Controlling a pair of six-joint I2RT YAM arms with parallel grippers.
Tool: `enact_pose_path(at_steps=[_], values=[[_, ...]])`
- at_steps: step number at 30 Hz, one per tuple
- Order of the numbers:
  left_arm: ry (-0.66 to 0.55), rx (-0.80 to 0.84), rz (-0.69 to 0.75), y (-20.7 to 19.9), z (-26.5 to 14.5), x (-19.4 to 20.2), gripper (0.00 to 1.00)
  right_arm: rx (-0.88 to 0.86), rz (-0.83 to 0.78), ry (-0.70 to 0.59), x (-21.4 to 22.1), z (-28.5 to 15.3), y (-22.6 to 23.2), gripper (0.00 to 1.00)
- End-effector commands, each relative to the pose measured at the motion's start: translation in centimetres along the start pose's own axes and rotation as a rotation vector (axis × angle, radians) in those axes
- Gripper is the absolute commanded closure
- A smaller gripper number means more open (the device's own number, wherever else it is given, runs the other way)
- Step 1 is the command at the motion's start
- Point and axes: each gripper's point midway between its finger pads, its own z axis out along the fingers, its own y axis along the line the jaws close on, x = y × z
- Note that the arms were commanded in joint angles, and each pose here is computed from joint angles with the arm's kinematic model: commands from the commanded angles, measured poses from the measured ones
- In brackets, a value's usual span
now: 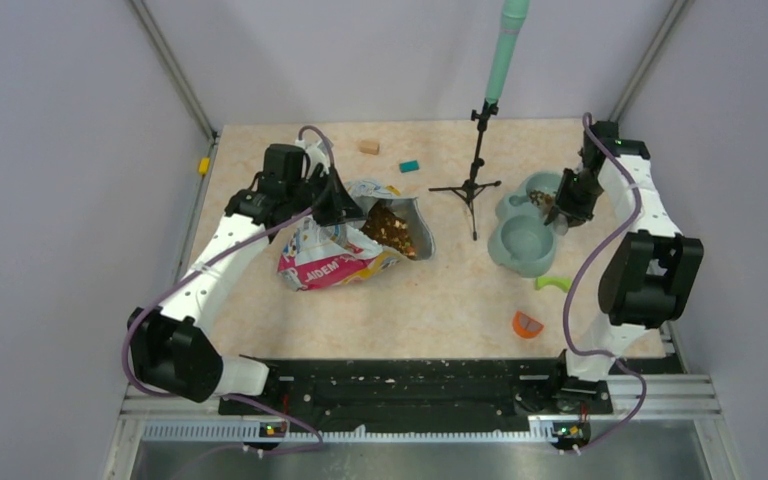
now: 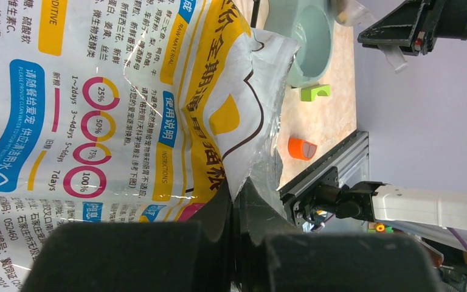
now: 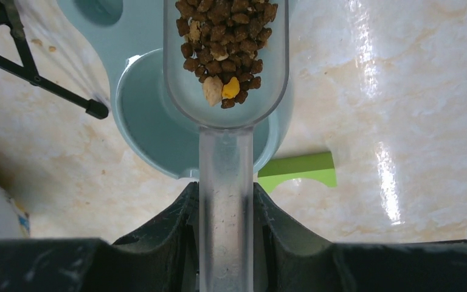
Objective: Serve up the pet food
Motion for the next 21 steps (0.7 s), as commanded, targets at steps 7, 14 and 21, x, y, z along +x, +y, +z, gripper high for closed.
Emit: enact_pose_path(at_steps=[7,14,21], values=[[-0.119,-0.007,0.052,-0.1,-0.9,-2.0,1.00,-0.265,0.253,0.041,-2.2,-2.1,1.8,1.00],[-0.123,-0.011,0.052,0.0,-0.9,-2.1,1.00,-0.441,0.382,0.043,-3.8,-2.9,3.4,1.00],[-0.128,-0.027,0.057,0.1,-1.1,-2.3,1.00,-0.513,0.481,0.063,-4.3,-2.6,3.3,1.00]])
